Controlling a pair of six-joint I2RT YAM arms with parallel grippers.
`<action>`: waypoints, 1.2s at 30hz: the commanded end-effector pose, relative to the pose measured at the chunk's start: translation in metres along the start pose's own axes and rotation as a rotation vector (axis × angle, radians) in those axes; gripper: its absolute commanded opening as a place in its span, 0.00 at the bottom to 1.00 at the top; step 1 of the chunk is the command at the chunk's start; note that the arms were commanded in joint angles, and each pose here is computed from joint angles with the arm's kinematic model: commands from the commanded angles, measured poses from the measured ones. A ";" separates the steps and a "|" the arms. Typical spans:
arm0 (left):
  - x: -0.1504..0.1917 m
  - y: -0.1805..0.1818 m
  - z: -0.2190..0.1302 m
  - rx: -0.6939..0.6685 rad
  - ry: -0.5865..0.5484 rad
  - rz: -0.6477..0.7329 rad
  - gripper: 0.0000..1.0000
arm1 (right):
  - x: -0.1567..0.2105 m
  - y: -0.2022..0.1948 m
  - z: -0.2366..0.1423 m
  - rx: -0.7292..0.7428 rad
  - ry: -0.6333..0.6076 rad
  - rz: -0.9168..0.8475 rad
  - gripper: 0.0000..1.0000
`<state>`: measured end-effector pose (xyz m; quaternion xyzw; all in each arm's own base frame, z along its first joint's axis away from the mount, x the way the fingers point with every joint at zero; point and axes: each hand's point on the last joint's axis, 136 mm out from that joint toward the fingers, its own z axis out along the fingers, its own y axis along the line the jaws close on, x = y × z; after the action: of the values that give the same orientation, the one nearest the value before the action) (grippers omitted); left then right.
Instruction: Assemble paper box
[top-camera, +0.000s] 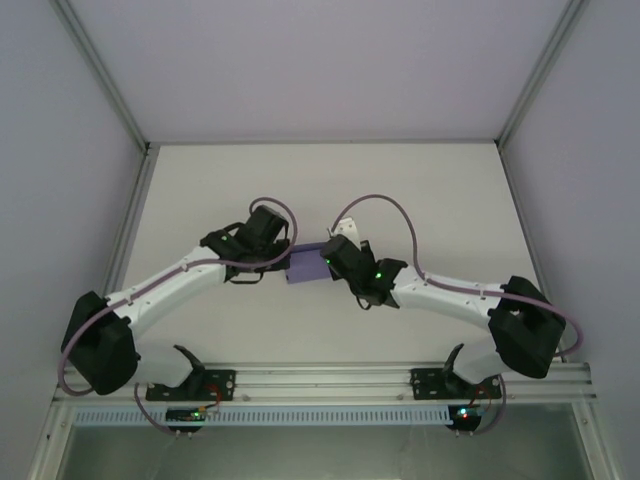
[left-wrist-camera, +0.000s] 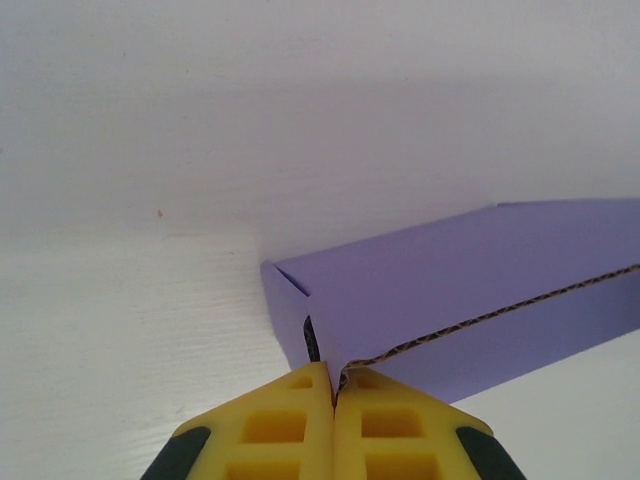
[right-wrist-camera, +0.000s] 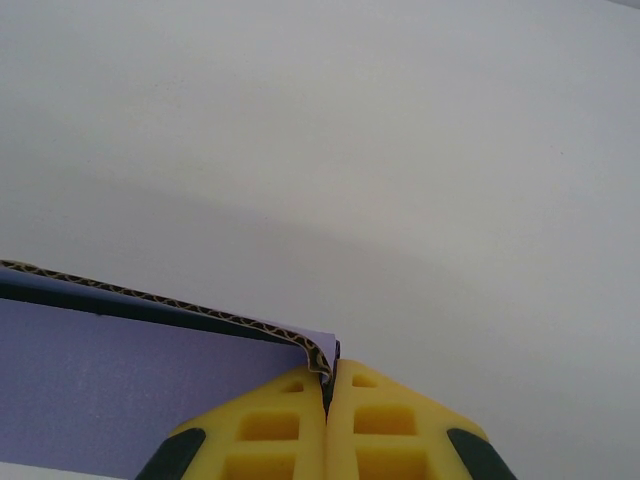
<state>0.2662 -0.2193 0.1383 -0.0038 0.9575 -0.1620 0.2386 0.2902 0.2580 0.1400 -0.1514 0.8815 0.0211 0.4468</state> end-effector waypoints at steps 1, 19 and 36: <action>0.026 0.016 0.014 -0.052 0.085 -0.106 0.00 | 0.055 -0.008 0.003 0.032 0.176 -0.080 0.00; 0.083 0.041 0.040 -0.174 0.203 0.118 0.00 | 0.078 -0.004 0.003 -0.013 0.130 -0.163 0.00; 0.074 0.030 0.041 -0.133 0.162 0.116 0.00 | -0.009 0.004 -0.034 -0.358 -0.051 0.076 0.64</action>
<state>0.2729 -0.2296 0.1201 0.0111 0.9430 -0.1404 0.3015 0.2703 0.2496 0.1551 -0.1826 0.8666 0.1516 0.4390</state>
